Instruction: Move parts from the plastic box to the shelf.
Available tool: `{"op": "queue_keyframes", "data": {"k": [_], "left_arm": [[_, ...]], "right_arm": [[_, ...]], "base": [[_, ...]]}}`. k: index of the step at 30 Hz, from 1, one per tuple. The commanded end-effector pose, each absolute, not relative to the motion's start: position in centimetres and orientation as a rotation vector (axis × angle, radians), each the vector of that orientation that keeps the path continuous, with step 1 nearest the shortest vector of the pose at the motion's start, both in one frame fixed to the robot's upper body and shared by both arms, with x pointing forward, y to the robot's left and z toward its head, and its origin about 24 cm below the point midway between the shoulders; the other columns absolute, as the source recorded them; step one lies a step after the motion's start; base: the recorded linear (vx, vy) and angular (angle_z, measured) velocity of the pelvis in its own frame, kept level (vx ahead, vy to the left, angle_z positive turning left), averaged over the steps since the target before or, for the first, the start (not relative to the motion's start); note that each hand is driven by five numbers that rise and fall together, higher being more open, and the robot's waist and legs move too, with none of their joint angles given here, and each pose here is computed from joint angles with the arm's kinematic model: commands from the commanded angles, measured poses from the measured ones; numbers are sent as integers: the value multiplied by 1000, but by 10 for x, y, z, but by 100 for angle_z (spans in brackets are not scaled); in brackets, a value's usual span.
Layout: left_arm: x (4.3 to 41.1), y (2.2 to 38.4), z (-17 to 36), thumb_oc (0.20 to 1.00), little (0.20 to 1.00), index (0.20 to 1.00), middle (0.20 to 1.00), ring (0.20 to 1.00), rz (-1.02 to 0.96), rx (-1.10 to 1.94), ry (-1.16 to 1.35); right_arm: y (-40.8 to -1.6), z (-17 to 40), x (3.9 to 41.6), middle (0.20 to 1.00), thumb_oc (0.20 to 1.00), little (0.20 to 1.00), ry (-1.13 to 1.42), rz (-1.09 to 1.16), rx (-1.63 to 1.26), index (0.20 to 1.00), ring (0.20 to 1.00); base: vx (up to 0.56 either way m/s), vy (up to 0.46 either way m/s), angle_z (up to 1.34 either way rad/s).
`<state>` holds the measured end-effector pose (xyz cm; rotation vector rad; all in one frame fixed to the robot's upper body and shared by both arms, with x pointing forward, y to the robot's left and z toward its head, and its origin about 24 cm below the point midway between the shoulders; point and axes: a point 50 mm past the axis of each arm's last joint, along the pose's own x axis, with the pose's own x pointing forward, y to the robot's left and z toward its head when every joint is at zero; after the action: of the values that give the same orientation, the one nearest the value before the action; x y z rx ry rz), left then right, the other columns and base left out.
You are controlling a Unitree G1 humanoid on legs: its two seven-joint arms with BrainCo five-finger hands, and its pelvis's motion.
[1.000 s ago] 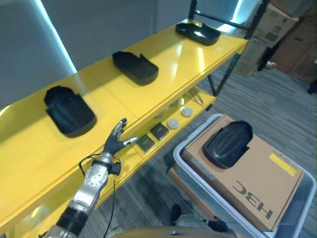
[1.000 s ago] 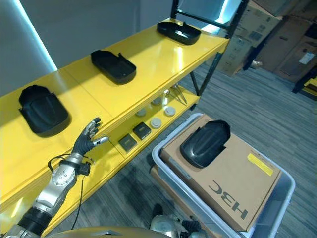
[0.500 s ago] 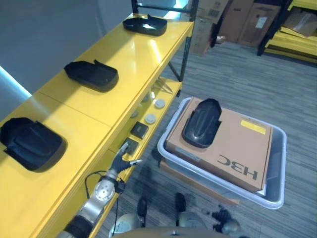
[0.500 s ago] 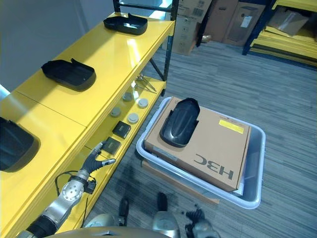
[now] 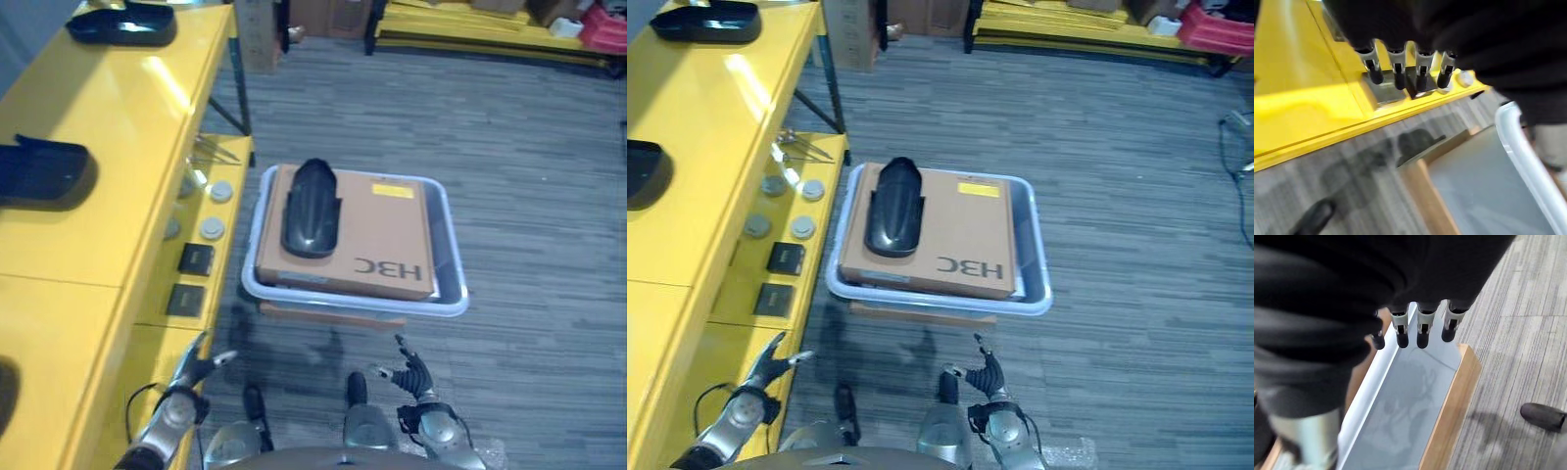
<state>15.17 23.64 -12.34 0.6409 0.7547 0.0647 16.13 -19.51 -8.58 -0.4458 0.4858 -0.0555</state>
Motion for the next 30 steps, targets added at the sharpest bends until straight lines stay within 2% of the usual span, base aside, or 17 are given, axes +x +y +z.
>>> {"op": "queue_keyframes", "data": {"k": [1,2,3,6,10,16,21,30], "left_arm": [[152,221,-128,1000,1000,1000,1000,1000,91,637,742],[135,224,-138,1000,1000,1000,1000,1000,146,607,840],[135,224,-139,1000,1000,1000,1000,1000,145,606,840],[127,222,-145,1000,1000,1000,1000,1000,170,607,907],[134,216,-143,1000,1000,1000,1000,1000,127,644,873],[143,214,-138,1000,1000,1000,1000,1000,148,608,822],[160,215,-128,1000,1000,1000,1000,1000,164,608,747],[184,205,-120,1000,1000,1000,1000,1000,90,670,667]], "right_arm": [[-213,-60,167,1000,1000,1000,332,-18,-575,1000,1000],[-213,-34,173,1000,1000,1000,194,20,-611,1000,1000],[-214,-33,173,1000,1000,1000,194,20,-612,1000,1000],[-206,44,210,1000,1000,1000,-200,-39,-588,1000,1000],[-206,85,240,1000,1000,1000,-396,-112,-657,1000,1000],[-209,113,280,1000,1000,1000,-470,-242,-705,1000,1000],[-224,142,330,1000,1000,1000,-463,-416,-796,1000,1000],[-244,172,367,1000,1000,1000,-402,-565,-868,1000,1000]], "base": [[119,-188,-44],[48,-73,-21],[63,-147,-3],[23,-102,-11],[1,-55,20],[-14,-18,29],[-79,25,22],[-11,30,35]]}}
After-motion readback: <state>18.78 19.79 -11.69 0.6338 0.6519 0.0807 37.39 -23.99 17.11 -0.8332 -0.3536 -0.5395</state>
